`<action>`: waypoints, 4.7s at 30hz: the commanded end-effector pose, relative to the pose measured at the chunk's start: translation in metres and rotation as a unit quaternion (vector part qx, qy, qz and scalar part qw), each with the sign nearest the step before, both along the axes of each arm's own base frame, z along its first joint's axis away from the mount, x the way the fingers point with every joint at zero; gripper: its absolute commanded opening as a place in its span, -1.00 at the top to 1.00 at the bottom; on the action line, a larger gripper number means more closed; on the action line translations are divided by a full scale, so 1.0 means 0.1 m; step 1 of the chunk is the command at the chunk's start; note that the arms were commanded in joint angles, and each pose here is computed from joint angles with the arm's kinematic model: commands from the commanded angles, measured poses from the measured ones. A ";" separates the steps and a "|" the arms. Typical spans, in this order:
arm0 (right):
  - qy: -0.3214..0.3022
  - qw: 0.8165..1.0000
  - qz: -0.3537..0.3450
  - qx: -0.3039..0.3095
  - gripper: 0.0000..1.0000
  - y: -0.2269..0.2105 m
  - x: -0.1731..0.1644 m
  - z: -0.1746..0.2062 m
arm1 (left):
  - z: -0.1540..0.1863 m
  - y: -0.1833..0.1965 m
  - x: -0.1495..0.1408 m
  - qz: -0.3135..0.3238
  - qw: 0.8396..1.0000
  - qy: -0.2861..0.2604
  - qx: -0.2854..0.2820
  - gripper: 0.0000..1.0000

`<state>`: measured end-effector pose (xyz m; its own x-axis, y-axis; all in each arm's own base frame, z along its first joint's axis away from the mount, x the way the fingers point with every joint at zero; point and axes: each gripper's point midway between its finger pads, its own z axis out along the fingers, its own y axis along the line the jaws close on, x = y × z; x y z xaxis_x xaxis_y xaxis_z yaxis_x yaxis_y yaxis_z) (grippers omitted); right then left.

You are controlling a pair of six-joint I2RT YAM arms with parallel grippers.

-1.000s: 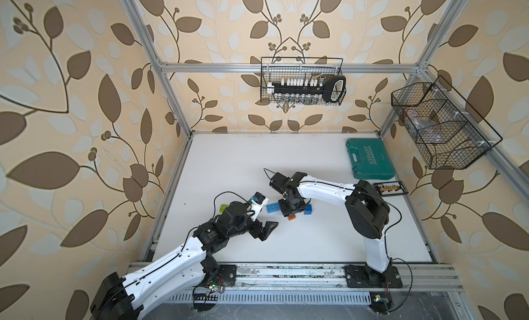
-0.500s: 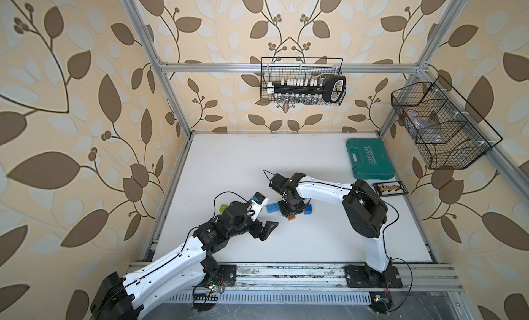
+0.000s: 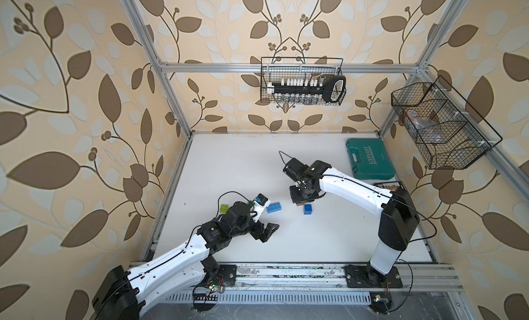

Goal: Assemble a spoon with lego
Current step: Assemble the lego brick with the lego brick, then pick up the lego brick from the center of the board, then assemble the lego brick with the lego brick.

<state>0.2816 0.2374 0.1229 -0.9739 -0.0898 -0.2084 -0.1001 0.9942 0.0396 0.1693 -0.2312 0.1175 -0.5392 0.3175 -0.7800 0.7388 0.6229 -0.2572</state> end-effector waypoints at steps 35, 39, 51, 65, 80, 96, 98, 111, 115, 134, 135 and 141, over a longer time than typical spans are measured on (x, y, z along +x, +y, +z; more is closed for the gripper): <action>0.074 0.996 -0.045 -0.030 0.54 -0.35 -0.11 -0.69 | 0.01 -0.09 -0.03 -0.023 1.000 -0.019 0.002 -0.98; 0.078 0.995 -0.046 -0.036 0.55 -0.37 -0.13 -0.75 | 0.01 -0.09 -0.03 -0.022 1.000 -0.019 0.002 -0.98; 0.109 0.992 -0.048 -0.040 0.53 -0.43 -0.23 -1.07 | 0.01 -0.08 -0.02 -0.018 1.000 -0.020 0.005 -0.98; 0.031 0.999 -0.042 -0.002 -0.42 -0.30 0.02 -0.29 | 0.07 -0.04 0.03 0.005 1.000 -0.021 0.006 -0.98; 0.012 0.999 0.041 0.023 -0.66 0.70 0.20 -0.24 | 0.32 0.30 0.05 0.085 0.994 -0.056 -0.037 -0.98; 0.061 0.994 0.087 -0.003 -0.74 1.24 0.12 -0.93 | 0.26 0.49 0.01 0.128 0.989 -0.051 -0.055 -0.98; 0.062 0.994 0.088 -0.006 -0.72 1.24 0.10 -0.94 | 0.25 0.48 0.02 0.126 0.989 -0.050 -0.052 -0.98; 0.077 0.993 0.088 -0.026 -0.52 1.15 0.05 -1.13 | 0.22 0.44 0.02 0.118 0.991 -0.045 -0.044 -0.98; 0.079 0.992 0.086 -0.036 -0.36 1.12 0.04 -1.16 | 0.22 0.44 0.02 0.117 0.991 -0.044 -0.044 -0.98; -0.021 1.000 0.002 -0.022 0.20 0.06 0.11 0.28 | 0.11 0.13 -0.02 0.027 0.998 -0.053 -0.021 -0.98; -0.021 0.999 -0.007 -0.025 0.20 -0.04 0.10 0.30 | 0.12 0.11 -0.02 0.020 0.998 -0.058 -0.023 -0.98; -0.003 0.999 -0.033 -0.023 0.22 -0.38 -0.01 0.23 | 0.14 0.00 -0.05 -0.011 0.997 -0.075 -0.032 -0.98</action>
<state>0.2925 0.2127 0.1604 -0.9625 -0.0403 -0.2682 -0.0503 0.9983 0.0306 0.1675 -0.2181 0.1195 -0.4757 0.2770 -0.8348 0.7289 0.6554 -0.1979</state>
